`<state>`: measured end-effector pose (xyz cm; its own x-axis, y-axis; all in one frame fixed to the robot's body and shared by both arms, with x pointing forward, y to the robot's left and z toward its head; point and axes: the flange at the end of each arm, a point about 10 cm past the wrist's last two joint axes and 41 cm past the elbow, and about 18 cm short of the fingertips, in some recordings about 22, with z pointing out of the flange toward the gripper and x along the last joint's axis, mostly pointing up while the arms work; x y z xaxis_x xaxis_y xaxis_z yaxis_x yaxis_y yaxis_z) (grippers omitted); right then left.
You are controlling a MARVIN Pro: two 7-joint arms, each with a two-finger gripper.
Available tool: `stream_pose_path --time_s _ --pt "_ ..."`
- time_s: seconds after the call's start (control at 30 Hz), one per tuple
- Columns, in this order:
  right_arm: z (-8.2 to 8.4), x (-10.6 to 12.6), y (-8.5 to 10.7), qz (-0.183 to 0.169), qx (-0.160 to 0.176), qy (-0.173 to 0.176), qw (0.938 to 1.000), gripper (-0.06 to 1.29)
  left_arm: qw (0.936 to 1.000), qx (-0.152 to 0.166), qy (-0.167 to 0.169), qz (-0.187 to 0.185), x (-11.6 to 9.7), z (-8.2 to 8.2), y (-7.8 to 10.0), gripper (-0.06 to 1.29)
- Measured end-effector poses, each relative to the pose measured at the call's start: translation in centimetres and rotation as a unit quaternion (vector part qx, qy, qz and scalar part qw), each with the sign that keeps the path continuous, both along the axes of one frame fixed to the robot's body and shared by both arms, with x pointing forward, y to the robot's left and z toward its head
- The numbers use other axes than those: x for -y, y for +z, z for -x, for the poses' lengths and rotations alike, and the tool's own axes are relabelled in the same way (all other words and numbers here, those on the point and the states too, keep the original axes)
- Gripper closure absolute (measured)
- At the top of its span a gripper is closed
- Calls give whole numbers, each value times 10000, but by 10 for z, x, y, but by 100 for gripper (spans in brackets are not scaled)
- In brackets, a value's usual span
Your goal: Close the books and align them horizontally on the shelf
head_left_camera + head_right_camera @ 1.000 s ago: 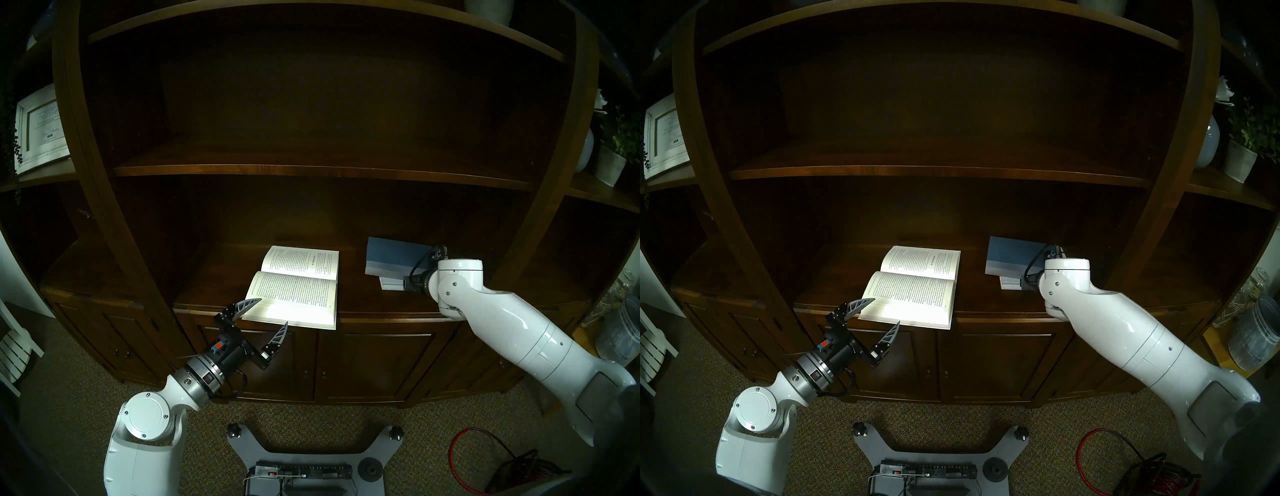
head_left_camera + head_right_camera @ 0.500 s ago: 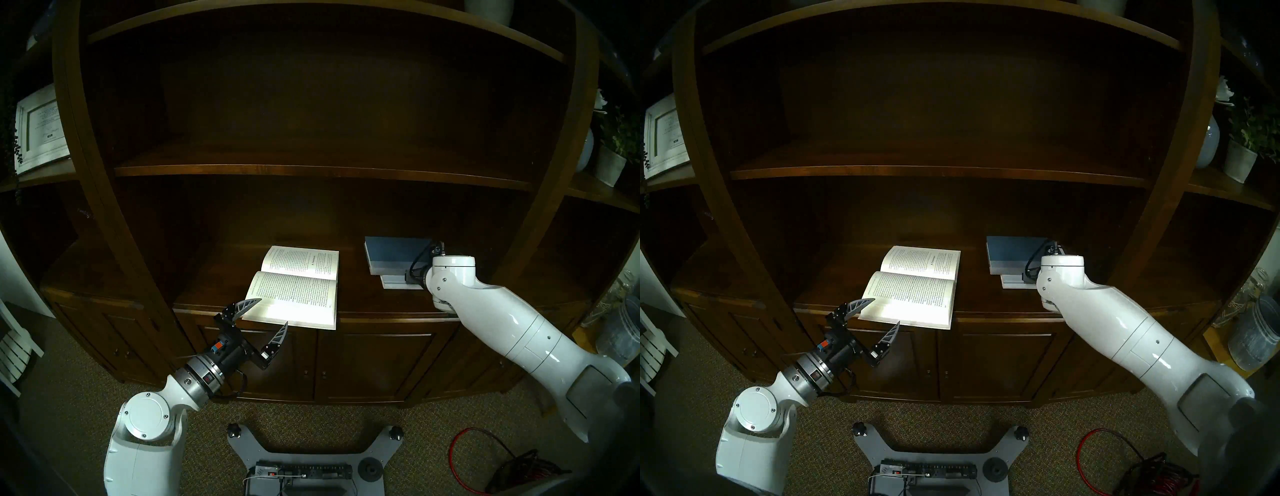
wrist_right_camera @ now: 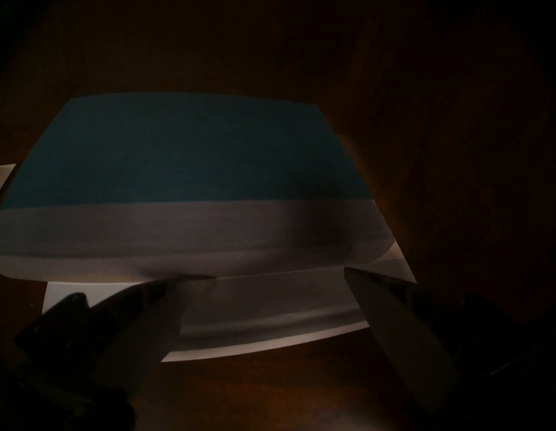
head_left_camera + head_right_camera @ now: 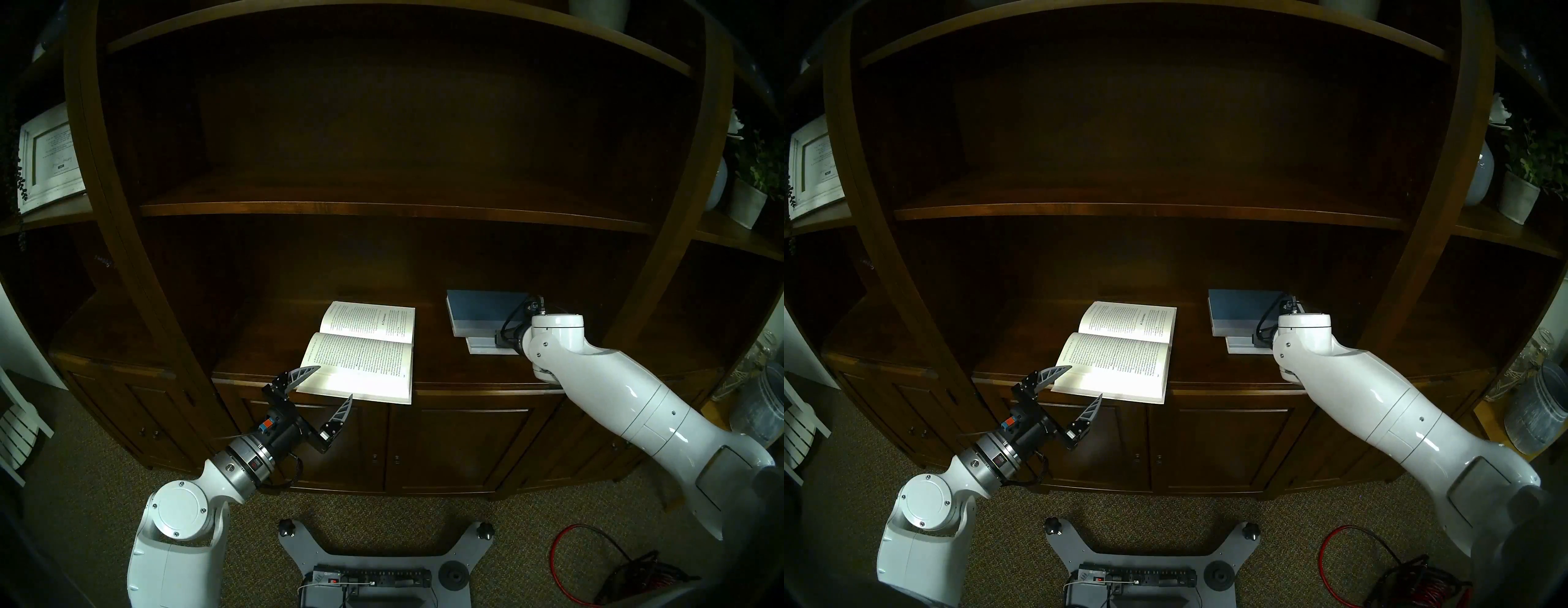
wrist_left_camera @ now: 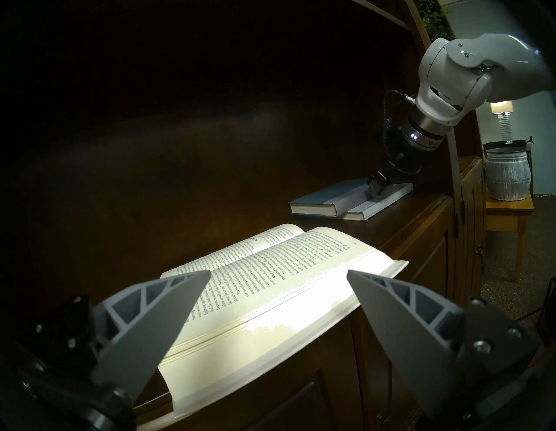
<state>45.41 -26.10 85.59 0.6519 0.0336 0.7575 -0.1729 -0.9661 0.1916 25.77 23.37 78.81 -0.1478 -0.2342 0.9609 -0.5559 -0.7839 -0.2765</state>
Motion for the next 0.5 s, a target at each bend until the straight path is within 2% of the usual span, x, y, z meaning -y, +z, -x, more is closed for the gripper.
stream_pose_path --time_s 0.5 --pt "14 -44 51 -190 525 616 9965 1 10000 -4 2 1 0 0 0 0"
